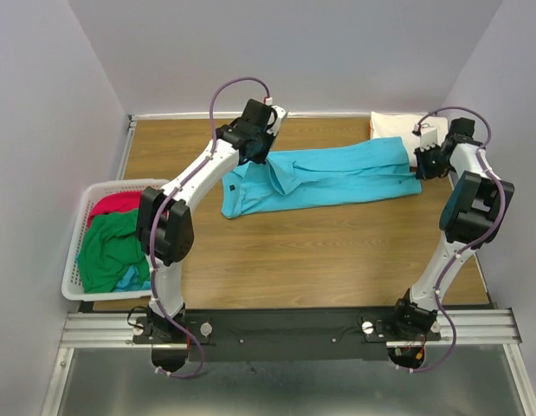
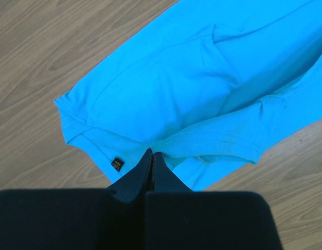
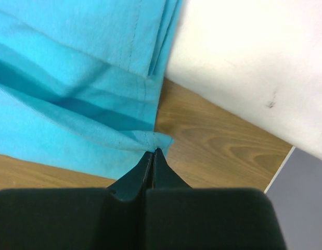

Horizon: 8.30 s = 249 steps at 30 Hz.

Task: Fold and stack the t-shirts
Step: Fold the tshirt

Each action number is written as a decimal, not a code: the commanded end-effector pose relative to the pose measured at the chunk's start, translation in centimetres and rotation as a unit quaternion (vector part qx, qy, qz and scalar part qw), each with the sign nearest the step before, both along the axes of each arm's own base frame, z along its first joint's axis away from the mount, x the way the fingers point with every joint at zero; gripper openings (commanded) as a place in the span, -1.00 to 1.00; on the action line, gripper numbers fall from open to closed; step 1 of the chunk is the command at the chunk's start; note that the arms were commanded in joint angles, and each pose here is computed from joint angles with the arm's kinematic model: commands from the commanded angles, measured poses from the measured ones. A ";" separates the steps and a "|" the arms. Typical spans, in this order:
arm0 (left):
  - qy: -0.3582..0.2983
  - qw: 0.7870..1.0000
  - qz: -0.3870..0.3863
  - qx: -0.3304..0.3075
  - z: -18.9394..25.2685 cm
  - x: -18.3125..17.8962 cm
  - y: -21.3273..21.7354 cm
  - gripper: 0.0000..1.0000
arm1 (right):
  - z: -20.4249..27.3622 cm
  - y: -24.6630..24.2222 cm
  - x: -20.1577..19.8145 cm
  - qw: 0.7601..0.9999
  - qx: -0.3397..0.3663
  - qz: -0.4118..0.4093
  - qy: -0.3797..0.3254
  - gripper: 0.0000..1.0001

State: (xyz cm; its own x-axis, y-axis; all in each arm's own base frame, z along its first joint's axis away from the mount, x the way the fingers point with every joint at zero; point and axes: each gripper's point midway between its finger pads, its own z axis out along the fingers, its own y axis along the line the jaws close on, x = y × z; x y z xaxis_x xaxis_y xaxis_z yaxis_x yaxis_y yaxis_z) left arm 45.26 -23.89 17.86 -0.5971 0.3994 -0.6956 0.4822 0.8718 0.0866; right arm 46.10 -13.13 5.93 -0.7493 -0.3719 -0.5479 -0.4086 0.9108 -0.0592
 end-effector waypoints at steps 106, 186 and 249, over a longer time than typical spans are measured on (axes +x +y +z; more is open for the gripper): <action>-0.128 0.963 0.074 -0.227 1.5 -9.4 13.8 0.26 | 5.5 33.7 6.5 0.987 0.010 0.052 -0.149 0.49; 0.096 0.830 0.478 -0.269 -15.4 -10.0 10.6 0.12 | 4.3 23.0 -15.0 0.956 0.160 0.246 -0.033 0.63; 0.060 0.878 0.374 -0.292 -10.8 -3.9 14.5 -1.00 | -6.4 13.3 -8.1 0.925 -0.206 0.317 0.018 -0.99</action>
